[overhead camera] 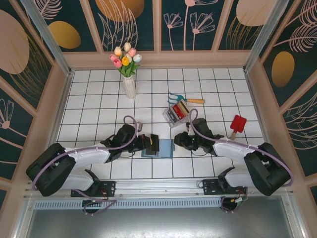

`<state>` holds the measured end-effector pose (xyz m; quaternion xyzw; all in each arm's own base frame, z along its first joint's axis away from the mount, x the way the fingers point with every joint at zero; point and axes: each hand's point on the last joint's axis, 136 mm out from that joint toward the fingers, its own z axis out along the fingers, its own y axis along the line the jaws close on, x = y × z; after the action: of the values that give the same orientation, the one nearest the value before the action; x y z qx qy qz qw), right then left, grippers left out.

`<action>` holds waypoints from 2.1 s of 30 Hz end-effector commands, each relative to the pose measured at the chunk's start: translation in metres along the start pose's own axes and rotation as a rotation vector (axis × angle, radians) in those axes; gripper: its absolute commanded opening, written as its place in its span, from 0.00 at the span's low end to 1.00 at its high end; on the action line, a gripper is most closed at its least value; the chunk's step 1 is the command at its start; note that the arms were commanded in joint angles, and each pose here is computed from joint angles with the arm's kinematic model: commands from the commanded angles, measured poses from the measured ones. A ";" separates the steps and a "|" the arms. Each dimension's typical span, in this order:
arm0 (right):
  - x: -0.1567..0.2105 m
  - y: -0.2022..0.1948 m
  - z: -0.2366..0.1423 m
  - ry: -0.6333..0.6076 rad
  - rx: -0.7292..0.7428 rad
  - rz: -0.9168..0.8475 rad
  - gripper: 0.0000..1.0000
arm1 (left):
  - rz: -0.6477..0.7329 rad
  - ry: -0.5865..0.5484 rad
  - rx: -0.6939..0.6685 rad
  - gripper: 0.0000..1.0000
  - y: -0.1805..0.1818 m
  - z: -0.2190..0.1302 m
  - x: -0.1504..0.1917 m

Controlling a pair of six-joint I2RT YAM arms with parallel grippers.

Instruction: Put the credit cards into the card holder

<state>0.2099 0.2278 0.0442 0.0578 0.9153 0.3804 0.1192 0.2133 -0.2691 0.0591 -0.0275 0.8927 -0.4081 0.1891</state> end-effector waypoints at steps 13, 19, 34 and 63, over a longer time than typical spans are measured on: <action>0.002 -0.008 0.007 -0.007 0.029 -0.005 0.35 | 0.064 -0.027 -0.056 0.03 0.004 -0.005 -0.004; 0.001 -0.008 0.007 -0.004 0.038 -0.012 0.36 | 0.062 -0.028 -0.063 0.03 0.005 -0.004 -0.004; 0.005 -0.010 0.012 0.014 0.048 -0.008 0.30 | 0.047 0.030 -0.019 0.04 0.001 0.010 0.003; 0.013 -0.021 0.022 0.044 0.097 -0.015 0.17 | -0.100 -0.013 0.047 0.04 -0.006 -0.003 0.003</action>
<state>0.2044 0.2313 0.0173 0.0557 0.9305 0.3483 0.0985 0.2106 -0.2756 0.0705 -0.0654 0.8723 -0.4516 0.1756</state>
